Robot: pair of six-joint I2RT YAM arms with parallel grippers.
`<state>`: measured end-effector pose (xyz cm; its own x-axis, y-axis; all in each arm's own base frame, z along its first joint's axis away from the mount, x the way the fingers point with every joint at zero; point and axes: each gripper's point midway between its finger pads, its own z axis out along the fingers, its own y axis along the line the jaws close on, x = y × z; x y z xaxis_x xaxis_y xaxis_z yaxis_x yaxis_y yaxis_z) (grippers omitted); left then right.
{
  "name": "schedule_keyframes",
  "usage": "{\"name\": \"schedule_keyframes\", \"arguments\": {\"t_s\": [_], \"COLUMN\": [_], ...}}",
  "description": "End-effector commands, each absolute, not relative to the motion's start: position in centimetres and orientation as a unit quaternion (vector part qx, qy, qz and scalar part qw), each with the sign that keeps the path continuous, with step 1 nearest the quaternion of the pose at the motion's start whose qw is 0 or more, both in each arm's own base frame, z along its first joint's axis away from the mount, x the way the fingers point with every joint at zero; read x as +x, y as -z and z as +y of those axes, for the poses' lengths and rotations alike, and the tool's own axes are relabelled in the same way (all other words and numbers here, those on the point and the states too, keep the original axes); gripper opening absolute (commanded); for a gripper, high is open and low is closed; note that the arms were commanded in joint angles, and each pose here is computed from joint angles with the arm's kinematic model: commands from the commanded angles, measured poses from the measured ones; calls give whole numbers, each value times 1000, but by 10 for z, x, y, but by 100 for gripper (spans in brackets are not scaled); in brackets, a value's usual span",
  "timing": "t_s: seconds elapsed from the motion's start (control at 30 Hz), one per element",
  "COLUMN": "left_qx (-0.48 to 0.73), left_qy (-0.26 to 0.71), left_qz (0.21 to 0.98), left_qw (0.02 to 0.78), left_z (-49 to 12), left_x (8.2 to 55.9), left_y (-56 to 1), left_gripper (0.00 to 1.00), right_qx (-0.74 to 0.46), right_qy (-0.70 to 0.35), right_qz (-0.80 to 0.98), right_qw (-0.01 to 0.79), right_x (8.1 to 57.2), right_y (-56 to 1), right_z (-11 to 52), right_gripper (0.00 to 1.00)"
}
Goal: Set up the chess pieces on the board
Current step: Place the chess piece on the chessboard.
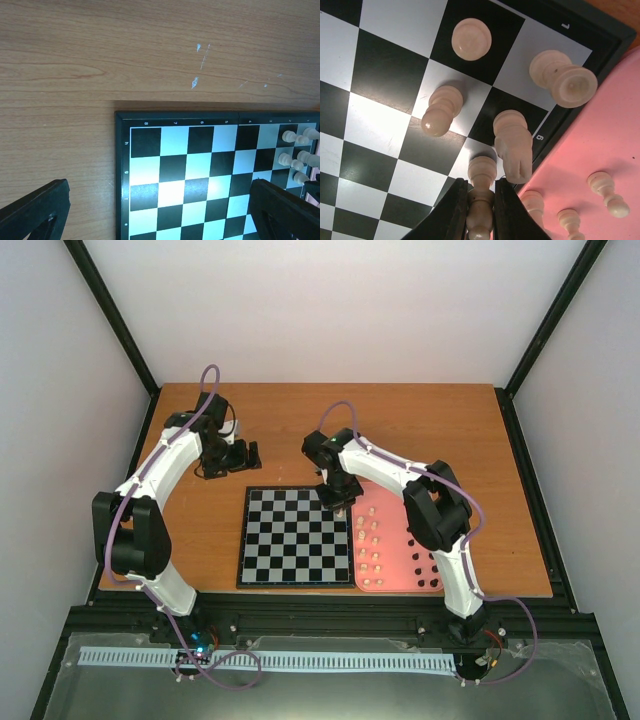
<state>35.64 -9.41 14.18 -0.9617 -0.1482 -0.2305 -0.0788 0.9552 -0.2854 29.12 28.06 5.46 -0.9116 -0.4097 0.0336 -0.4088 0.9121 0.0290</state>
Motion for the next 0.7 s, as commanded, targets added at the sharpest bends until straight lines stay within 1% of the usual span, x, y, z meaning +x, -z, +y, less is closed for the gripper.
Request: {"name": "schedule_keyframes", "arguments": {"t_s": [0.0, 0.43, 0.6, 0.67], "left_qx": [-59, -58, -58, -58], "left_qy": [149, 148, 148, 148], "left_qz": [976, 977, 976, 976], "left_qw": [145, 145, 145, 146], "left_z": [-98, -97, -97, -98], "left_x": [359, 359, 359, 359], "left_y": [-154, -154, -154, -154], "left_gripper": [100, 100, 100, 100], "right_qx": [218, 221, 221, 221], "right_qy": [4, 2, 4, 5], "right_qz": [-976, -975, -975, -975], "right_qw": [22, 24, 18, 12], "right_x": [291, 291, 292, 293], "right_y": [-53, -51, -54, -59], "right_z": [284, 283, 284, 284], "right_gripper": [8, 19, 29, 37]}}
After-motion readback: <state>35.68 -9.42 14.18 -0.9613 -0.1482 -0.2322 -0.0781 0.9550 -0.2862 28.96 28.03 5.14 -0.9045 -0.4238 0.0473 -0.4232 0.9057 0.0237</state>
